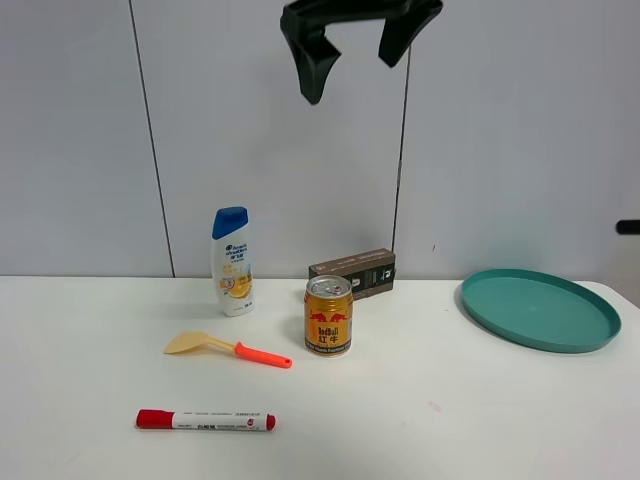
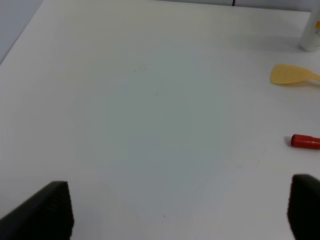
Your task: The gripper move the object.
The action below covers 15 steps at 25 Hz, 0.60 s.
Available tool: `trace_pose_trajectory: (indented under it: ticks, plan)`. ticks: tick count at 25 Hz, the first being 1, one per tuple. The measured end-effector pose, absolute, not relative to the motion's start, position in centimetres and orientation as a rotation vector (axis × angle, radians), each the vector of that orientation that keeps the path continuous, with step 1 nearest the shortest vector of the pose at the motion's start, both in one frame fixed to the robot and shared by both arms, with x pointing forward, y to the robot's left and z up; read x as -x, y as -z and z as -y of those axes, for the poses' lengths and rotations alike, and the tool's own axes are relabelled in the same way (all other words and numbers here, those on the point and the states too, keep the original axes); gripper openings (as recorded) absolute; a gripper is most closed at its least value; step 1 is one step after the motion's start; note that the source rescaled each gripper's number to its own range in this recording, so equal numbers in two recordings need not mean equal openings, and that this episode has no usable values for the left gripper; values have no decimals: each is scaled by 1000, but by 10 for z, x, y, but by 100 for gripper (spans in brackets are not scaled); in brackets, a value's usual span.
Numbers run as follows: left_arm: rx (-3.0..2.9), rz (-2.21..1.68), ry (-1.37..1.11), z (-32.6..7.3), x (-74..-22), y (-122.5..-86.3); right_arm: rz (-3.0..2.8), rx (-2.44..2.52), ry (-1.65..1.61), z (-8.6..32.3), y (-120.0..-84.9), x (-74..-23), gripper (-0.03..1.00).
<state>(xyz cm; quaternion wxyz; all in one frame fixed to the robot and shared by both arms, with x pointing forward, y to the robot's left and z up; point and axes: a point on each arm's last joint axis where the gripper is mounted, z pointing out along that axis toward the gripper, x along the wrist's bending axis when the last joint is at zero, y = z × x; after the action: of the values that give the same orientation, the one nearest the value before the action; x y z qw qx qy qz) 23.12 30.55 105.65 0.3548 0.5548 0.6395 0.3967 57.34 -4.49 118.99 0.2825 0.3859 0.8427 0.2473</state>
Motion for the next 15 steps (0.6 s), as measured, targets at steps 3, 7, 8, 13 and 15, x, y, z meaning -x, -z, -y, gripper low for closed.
trace_pose_trajectory:
  ticks: [3,7,8,13,15]
  plan:
    - [-1434,-1653,-1025,-305,-231,-1056,-2191,-1054,-734,59,-1217,-559,100]
    - [-1434,-1653,-1025,-305,-231,-1056,-2076,-1031,-762,82,-1251,-541,100]
    - [-1434,-1653,-1025,-305,-231,-1056,-2039,-1022,-750,88,-1258,-538,100]
    - [-1434,-1653,-1025,-305,-231,-1056,-1853,-1005,-698,126,-1292,-523,100]
    - [-1434,-1653,-1025,-305,-231,-1056,-1783,-1032,-689,148,-1305,-518,100]
